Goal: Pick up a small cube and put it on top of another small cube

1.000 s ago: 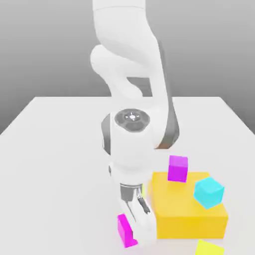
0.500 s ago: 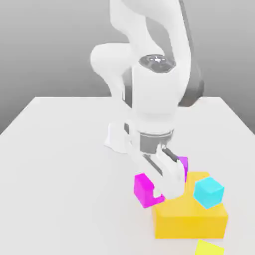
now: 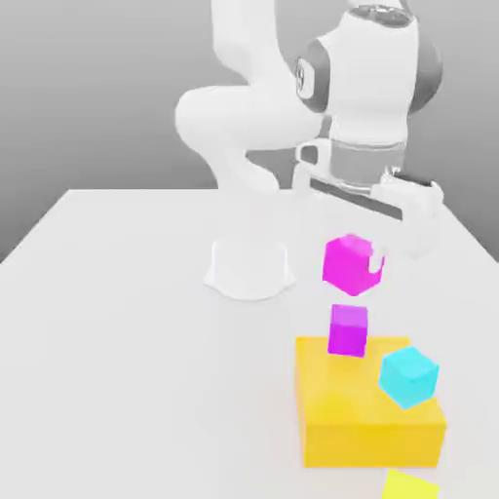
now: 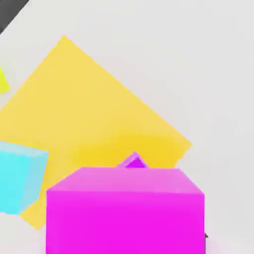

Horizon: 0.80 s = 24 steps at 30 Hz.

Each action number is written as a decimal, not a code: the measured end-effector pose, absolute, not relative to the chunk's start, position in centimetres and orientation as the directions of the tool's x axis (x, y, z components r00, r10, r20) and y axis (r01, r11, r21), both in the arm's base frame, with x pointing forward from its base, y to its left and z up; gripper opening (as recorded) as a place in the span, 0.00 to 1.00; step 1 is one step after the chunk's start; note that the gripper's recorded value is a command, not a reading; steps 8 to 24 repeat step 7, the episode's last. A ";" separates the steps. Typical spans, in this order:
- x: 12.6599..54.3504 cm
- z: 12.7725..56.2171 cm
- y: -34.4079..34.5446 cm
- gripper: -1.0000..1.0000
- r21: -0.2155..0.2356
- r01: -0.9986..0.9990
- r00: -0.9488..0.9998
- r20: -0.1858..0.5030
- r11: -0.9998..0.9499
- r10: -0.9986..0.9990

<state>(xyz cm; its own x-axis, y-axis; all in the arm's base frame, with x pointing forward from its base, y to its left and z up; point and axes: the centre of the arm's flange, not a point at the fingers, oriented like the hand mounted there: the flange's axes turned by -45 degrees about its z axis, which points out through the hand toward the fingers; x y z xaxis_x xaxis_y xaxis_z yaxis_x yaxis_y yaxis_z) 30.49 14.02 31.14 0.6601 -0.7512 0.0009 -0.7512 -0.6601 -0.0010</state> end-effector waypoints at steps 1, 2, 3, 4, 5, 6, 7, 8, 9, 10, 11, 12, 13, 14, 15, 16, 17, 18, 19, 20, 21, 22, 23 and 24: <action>30.5 30.2 14.0 0.00 -0.001 -0.751 0.661 0.001 -0.661 -0.751; 30.4 29.2 14.1 0.00 -0.001 -0.750 0.661 0.001 -0.661 -0.750; 30.4 28.1 14.1 0.00 -0.001 -0.750 0.662 0.001 -0.662 -0.750; 30.3 27.2 14.1 1.00 -0.001 -0.749 0.663 0.001 -0.663 -0.749; 30.3 27.2 14.1 1.00 -0.001 -0.749 0.663 0.001 -0.663 -0.749; 30.3 27.2 14.1 1.00 -0.001 -0.749 0.663 0.001 -0.663 -0.749; 30.3 27.2 14.1 1.00 -0.001 -0.749 0.663 0.001 -0.663 -0.749; 30.3 27.2 14.1 1.00 -0.001 -0.749 0.663 0.001 -0.663 -0.749; 30.3 27.2 14.1 1.00 -0.001 -0.749 0.663 0.001 -0.663 -0.749; 30.3 27.2 14.1 1.00 -0.001 -0.749 0.663 0.001 -0.663 -0.749; 30.3 27.2 14.1 1.00 -0.001 -0.749 0.663 0.001 -0.663 -0.749; 30.3 27.2 14.1 1.00 -0.001 -0.749 0.663 0.001 -0.663 -0.749; 30.3 27.2 14.1 1.00 -0.001 -0.749 0.663 0.001 -0.663 -0.749; 30.3 27.2 14.1 1.00 -0.001 -0.749 0.663 0.001 -0.663 -0.749; 30.3 27.2 14.1 1.00 -0.001 -0.749 0.663 0.001 -0.663 -0.749; 30.3 27.2 14.1 1.00 -0.001 -0.749 0.663 0.001 -0.663 -0.749; 30.3 27.2 14.1 1.00 -0.001 -0.749 0.663 0.001 -0.663 -0.749; 30.3 27.2 14.1 1.00 -0.001 -0.749 0.663 0.001 -0.663 -0.749; 30.3 27.2 14.1 1.00 -0.001 -0.749 0.663 0.001 -0.663 -0.749; 30.3 27.2 14.1 1.00 -0.001 -0.749 0.663 0.001 -0.663 -0.749; 30.3 27.2 14.1 1.00 -0.001 -0.749 0.663 0.001 -0.663 -0.749; 30.3 27.2 14.1 1.00 -0.001 -0.749 0.663 0.001 -0.663 -0.749; 30.3 27.2 14.1 1.00 -0.001 -0.749 0.663 0.001 -0.663 -0.749; 30.3 27.2 14.1 1.00 -0.001 -0.749 0.663 0.001 -0.663 -0.749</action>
